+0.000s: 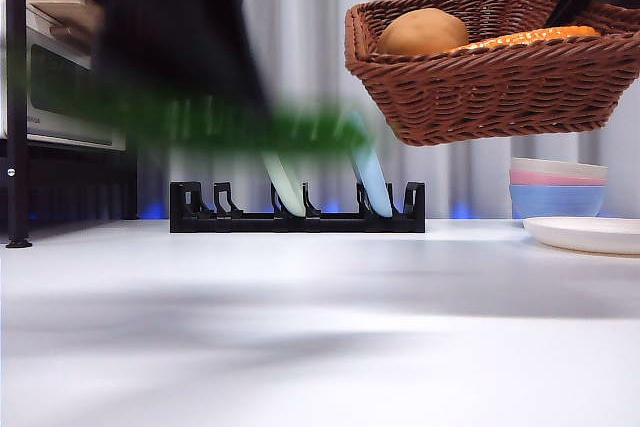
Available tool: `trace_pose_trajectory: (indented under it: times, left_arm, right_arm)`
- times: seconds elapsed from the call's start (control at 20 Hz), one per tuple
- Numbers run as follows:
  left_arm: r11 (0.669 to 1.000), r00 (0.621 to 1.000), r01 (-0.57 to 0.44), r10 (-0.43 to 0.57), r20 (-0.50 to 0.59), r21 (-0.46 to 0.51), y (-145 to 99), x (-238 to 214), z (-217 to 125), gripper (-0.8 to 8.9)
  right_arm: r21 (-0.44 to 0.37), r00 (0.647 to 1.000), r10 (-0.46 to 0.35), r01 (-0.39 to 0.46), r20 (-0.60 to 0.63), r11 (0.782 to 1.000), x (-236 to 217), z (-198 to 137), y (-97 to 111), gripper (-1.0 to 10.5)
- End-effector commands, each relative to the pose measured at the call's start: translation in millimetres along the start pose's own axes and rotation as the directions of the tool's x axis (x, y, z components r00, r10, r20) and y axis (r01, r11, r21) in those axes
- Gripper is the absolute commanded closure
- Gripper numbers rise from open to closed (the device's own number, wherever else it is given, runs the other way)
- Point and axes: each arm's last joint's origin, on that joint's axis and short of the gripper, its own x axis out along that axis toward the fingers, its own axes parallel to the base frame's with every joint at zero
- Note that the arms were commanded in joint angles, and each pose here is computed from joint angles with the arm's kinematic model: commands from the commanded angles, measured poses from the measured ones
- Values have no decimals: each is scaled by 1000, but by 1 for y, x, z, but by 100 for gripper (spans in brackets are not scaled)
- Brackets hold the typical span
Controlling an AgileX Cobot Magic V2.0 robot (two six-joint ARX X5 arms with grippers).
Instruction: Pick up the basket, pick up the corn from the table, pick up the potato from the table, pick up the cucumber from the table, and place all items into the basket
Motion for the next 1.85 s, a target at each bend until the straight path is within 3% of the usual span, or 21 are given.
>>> trace_pose_trajectory:
  times: [0.05, 0.15, 0.25, 0.45, 0.55, 0.7, 0.8, 1.0, 1.05, 1.2, 1.5, 1.85]
  left_arm:
    - [971, 981, 140, -163, 108, 195, -23, -30, 10, 826]
    - [940, 946, 110, -198, 255, 322, -41, -59, 24, 826]
    - [936, 903, 39, -182, 388, 349, -51, -77, 41, 826]
    - [971, 748, -176, 27, 663, 160, -49, -90, 69, 826]
    - [975, 697, -213, 106, 709, 63, -42, -86, 79, 826]
    - [972, 651, -228, 193, 735, -53, -30, -73, 92, 826]
    - [967, 649, -234, 234, 724, -103, -21, -60, 100, 826]
    - [960, 691, -246, 271, 670, -134, -6, -37, 106, 809]
    - [959, 699, -246, 274, 661, -137, -4, -35, 106, 753]
    - [956, 711, -253, 287, 642, -147, -3, -33, 105, 339]
    - [958, 702, -250, 279, 655, -140, -9, -42, 103, 328]
    - [965, 591, -249, 220, 776, -84, -50, -105, 75, 329]
  right_arm:
    - [-12, 999, 21, -21, 31, 1000, -4, 4, 4, 963]
    - [-10, 999, 23, -22, 23, 1000, -4, 3, 5, 963]
    - [-8, 1000, 26, -26, 0, 1000, -3, 1, 7, 963]
    - [-14, 997, 49, -50, -54, 999, 1, -6, 16, 963]
    - [-28, 994, 73, -75, -80, 997, 4, -10, 24, 963]
    - [-50, 988, 106, -112, -112, 992, 8, -16, 35, 963]
    - [-65, 982, 131, -140, -133, 988, 11, -19, 44, 963]
    - [-74, 977, 153, -165, -152, 983, 13, -23, 52, 963]
    - [-77, 976, 156, -169, -154, 983, 13, -24, 53, 963]
    - [-75, 975, 159, -173, -157, 982, 13, -24, 54, 963]
    - [-47, 972, 143, -155, -188, 987, 25, -26, 50, 963]
    - [62, 968, 65, -51, -242, 997, 90, -35, 28, 963]
